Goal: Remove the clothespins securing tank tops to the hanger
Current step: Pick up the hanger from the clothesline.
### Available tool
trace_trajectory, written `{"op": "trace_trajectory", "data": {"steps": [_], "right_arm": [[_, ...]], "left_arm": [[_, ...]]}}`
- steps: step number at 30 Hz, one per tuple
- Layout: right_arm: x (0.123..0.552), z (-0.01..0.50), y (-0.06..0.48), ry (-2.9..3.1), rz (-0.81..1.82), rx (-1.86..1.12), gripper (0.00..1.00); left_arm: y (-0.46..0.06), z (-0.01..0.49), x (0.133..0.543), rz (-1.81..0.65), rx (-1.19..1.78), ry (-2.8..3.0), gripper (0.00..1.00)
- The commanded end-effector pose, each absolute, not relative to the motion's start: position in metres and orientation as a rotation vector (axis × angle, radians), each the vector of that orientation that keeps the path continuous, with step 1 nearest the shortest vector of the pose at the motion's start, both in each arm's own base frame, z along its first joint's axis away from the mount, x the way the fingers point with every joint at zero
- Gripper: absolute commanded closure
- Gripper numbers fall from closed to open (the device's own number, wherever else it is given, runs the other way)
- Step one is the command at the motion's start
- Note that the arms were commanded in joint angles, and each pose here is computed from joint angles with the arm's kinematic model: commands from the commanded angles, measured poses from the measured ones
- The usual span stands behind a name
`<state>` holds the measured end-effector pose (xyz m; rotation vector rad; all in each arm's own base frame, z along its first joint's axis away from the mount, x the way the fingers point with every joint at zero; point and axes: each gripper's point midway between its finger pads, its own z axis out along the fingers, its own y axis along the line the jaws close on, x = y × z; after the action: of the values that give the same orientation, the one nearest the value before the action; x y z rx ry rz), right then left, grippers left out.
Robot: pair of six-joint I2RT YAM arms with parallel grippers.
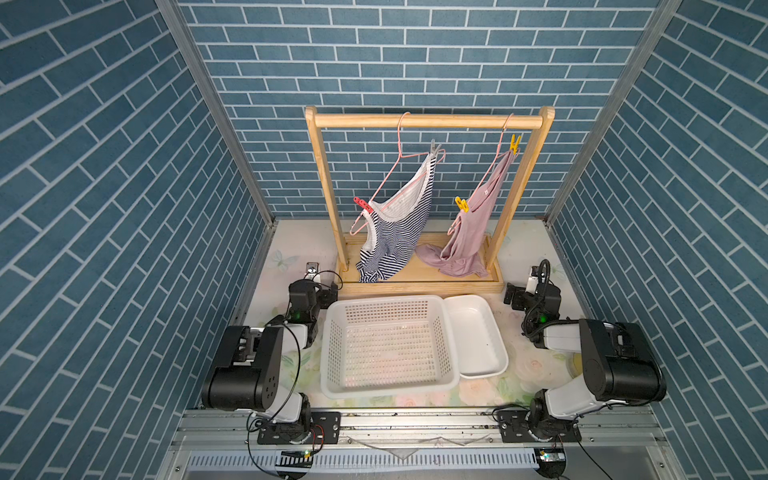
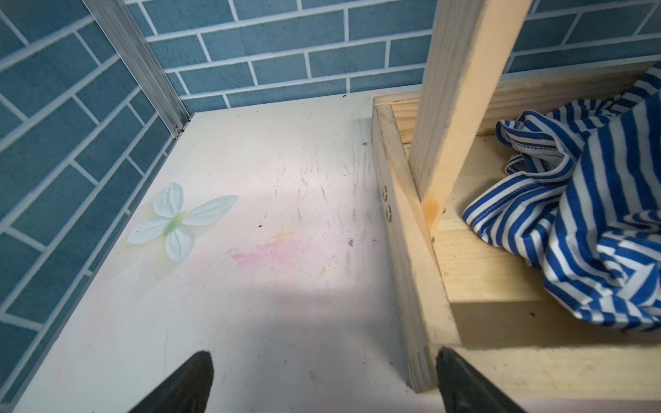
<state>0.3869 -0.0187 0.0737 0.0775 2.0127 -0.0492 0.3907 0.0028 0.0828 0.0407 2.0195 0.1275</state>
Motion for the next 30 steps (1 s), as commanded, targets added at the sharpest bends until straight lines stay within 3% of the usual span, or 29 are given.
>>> {"op": "trace_trajectory", "data": {"steps": [1, 5, 12, 20, 30], "right_arm": [[0.395, 0.085, -0.02, 1.979, -0.063, 0.051, 0.01], [0.394, 0.086, -0.02, 1.975, -0.063, 0.051, 0.01], [0.39, 0.115, -0.03, 2.078, -0.085, 0.166, 0.01], [0.375, 0.136, -0.036, 2.109, -0.099, 0.266, 0.01], [0.348, 0.189, -0.001, 2.123, 0.191, 0.294, 0.01]], "left_arm": [[0.004, 0.091, 0.396, 0.123, 0.044, 2.002, 0.01], [0.005, 0.097, 0.396, 0.127, 0.031, 1.99, 0.01], [0.004, 0.183, 0.367, 0.084, -0.01, 1.849, 0.01], [0.002, 0.228, 0.331, 0.008, -0.066, 1.74, 0.01], [-0.027, 0.289, 0.296, -0.217, -0.012, 1.633, 0.01]]}}
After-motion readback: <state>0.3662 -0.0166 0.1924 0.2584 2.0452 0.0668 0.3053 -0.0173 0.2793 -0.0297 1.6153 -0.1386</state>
